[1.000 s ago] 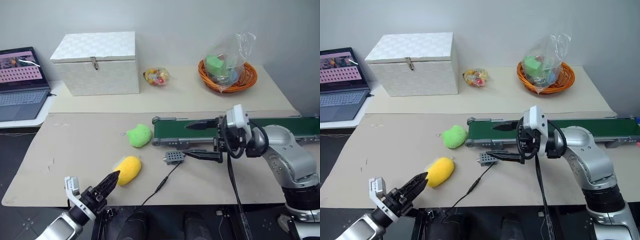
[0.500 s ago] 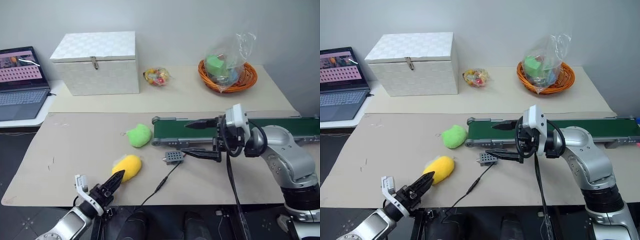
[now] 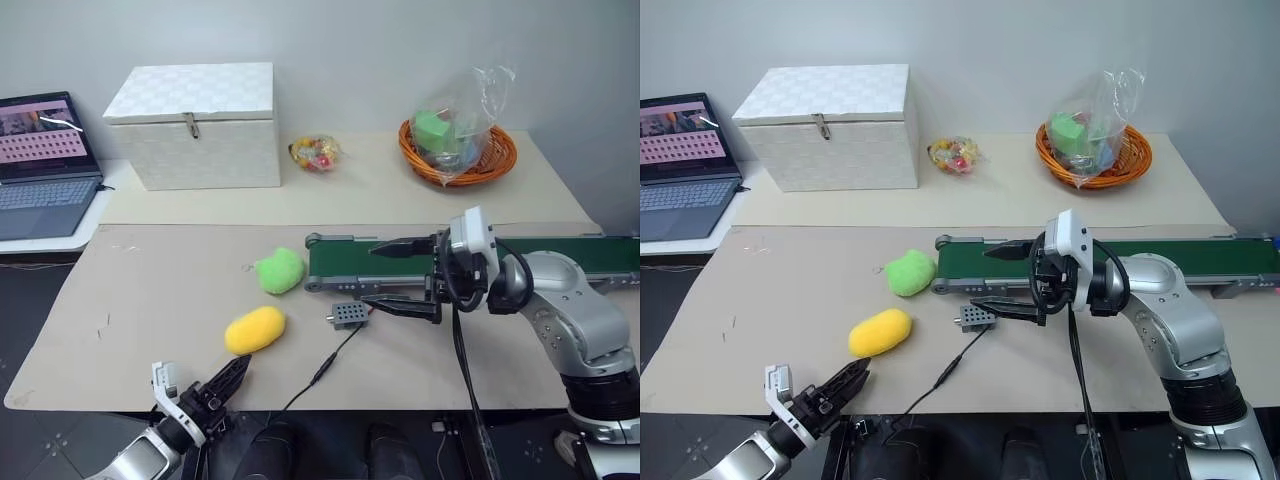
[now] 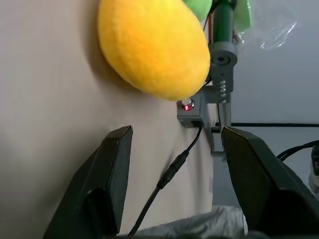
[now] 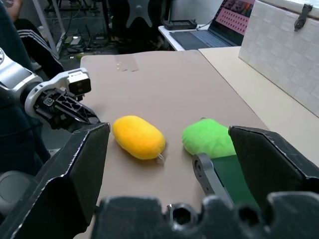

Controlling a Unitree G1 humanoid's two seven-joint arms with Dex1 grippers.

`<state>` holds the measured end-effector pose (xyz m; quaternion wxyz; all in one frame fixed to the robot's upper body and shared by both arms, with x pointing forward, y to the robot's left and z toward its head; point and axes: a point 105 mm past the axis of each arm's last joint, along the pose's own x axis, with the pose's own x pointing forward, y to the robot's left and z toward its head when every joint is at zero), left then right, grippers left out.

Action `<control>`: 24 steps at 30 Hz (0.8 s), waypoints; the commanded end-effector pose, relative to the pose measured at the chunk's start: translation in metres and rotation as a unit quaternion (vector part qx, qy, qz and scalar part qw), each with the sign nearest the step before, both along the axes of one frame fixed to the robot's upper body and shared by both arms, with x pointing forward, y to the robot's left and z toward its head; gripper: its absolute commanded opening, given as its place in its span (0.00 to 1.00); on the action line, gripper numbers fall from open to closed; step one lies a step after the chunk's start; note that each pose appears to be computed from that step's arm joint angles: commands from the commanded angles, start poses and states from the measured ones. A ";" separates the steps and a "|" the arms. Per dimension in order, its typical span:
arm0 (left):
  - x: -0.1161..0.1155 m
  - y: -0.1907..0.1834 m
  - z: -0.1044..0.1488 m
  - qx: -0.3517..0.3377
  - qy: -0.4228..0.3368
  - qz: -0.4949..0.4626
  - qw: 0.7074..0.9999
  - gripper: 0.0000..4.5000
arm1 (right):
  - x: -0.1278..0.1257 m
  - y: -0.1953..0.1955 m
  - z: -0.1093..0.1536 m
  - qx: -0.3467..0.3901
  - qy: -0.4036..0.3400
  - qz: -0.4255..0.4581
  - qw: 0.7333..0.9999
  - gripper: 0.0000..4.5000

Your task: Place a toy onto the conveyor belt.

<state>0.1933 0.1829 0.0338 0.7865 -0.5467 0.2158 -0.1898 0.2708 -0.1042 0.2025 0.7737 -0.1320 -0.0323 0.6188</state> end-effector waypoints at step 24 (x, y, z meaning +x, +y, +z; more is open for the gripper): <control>0.055 -0.005 -0.023 0.018 -0.002 0.056 0.998 0.67 | 0.000 -0.003 0.015 0.013 -0.030 -0.008 0.999 1.00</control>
